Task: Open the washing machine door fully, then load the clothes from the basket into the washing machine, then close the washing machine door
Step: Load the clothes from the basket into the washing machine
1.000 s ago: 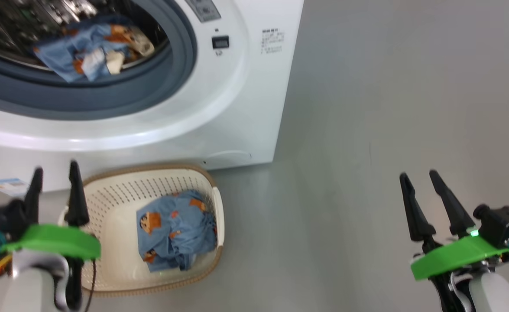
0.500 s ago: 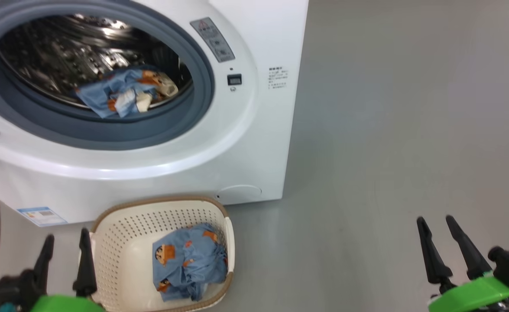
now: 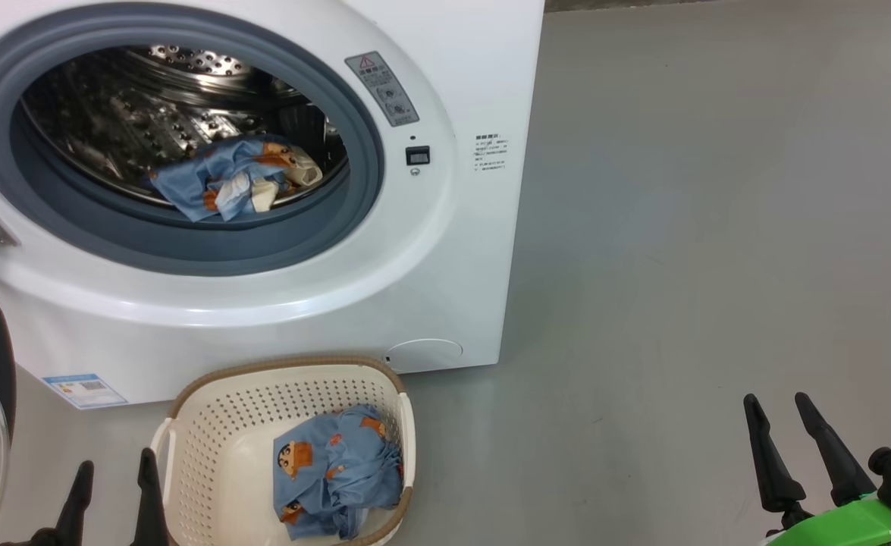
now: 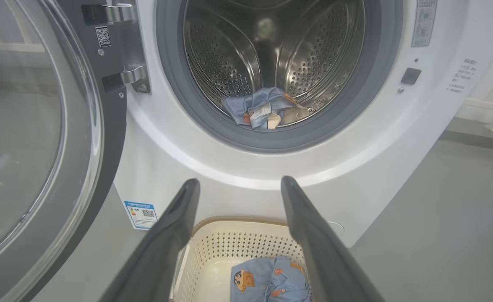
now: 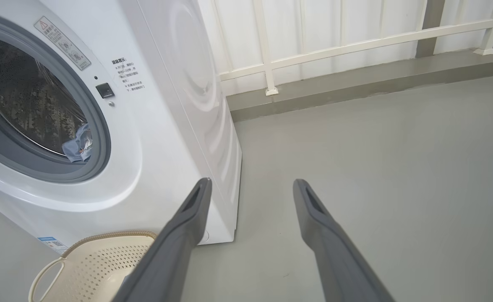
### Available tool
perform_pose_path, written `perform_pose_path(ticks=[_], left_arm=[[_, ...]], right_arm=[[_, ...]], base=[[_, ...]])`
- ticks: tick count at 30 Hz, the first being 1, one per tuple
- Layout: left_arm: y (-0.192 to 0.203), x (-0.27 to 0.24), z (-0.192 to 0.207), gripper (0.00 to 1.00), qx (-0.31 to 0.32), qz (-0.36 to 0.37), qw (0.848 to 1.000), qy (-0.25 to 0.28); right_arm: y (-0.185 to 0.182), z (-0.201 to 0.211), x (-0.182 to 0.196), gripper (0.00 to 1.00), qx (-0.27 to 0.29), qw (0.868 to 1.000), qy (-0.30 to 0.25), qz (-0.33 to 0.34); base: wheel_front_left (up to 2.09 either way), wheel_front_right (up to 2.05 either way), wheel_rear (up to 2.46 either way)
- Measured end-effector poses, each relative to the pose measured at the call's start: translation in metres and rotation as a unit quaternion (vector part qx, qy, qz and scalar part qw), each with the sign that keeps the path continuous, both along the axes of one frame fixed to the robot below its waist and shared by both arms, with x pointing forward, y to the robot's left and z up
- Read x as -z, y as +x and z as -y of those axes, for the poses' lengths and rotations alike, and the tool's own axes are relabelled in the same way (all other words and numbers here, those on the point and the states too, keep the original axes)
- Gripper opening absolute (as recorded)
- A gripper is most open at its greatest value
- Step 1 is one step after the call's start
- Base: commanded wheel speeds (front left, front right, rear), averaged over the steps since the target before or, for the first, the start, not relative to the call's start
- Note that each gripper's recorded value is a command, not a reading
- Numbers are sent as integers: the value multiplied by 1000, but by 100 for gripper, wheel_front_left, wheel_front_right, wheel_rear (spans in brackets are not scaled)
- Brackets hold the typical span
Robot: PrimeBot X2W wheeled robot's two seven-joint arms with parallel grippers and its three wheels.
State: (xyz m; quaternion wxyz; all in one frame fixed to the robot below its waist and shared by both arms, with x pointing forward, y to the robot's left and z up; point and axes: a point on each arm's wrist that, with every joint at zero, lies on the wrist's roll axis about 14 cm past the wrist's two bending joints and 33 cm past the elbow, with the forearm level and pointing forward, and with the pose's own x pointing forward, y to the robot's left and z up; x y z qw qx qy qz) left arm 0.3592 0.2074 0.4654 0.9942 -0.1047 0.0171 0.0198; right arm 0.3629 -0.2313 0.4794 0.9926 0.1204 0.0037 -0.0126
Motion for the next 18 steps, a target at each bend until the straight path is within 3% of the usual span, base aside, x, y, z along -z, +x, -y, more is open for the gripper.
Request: perform_pose_path(ticks=[12,18], left_arm=[[2,-1,2,100,0,2,1000,-2],[0,25,16,100,19,-40,999,-9]], right_arm=[[-4,2,5,100,4,1000,0,-8],[-3,1,10,100,8,1000,7,-14]], base=[[0,0,0],[0,0,0]])
